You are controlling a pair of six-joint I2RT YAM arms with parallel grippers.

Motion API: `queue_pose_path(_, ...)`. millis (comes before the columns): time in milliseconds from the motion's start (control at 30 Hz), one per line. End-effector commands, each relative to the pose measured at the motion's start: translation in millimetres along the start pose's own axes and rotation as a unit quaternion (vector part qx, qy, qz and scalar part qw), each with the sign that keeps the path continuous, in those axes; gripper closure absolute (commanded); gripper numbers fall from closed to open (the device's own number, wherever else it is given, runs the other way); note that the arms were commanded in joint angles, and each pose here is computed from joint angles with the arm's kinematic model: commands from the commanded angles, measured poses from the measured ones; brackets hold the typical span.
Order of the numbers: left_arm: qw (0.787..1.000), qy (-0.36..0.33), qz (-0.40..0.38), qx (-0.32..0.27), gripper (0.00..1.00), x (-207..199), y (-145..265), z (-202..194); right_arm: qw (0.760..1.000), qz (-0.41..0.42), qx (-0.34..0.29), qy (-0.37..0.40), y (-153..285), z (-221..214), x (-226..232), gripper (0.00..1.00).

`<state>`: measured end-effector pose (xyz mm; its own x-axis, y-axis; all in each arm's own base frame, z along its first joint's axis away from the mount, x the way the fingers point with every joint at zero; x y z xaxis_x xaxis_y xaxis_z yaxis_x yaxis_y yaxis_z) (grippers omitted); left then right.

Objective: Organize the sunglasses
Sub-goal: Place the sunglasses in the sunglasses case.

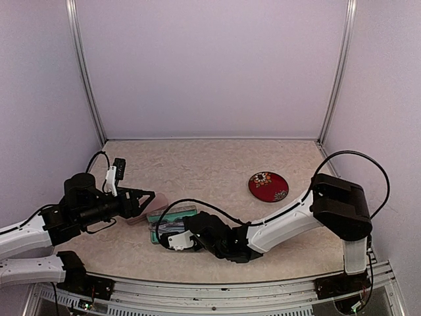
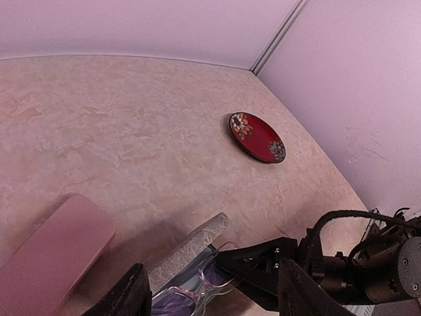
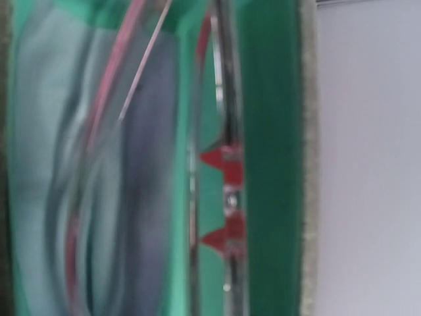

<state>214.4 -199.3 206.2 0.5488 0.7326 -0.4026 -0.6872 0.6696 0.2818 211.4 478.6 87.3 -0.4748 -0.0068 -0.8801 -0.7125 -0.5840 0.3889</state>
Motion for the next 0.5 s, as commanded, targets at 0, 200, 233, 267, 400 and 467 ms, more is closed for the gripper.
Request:
queue_pose_path(0,1.0,0.002,-0.005,-0.008,0.36,0,-1,1,1.0,-0.003,0.005,-0.002,-8,-3,6,0.91)
queue_pose_path(200,1.0,0.004,-0.005,-0.008,0.36,1,-1,0,1.0,0.001,0.008,0.003,-11,-4,12,0.9)
queue_pose_path(233,1.0,0.004,-0.005,-0.008,0.36,1,-1,0,1.0,0.002,0.009,0.005,-12,-4,13,0.9)
queue_pose_path(267,1.0,0.004,-0.006,-0.008,0.36,1,-1,0,1.0,0.002,0.01,0.007,-13,-5,14,0.89)
queue_pose_path(400,1.0,0.005,-0.005,-0.007,0.36,1,-1,0,1.0,0.003,0.014,0.008,-14,-6,17,0.82)
queue_pose_path(467,1.0,0.005,-0.006,-0.007,0.36,1,-1,-1,1.0,0.002,0.016,0.009,-15,-7,17,0.8)
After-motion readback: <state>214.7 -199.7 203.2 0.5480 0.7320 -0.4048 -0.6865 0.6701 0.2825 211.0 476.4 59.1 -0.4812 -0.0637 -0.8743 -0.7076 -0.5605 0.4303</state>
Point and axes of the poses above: each gripper's point midway between its finger pads, its own y axis back along the fingers, its own x axis along the line the jaws close on, z = x × y, the point moved 2 cm from there along y, back along the fingers, and after that the axes turned 4 degrees about -y, right-handed, at the moved point
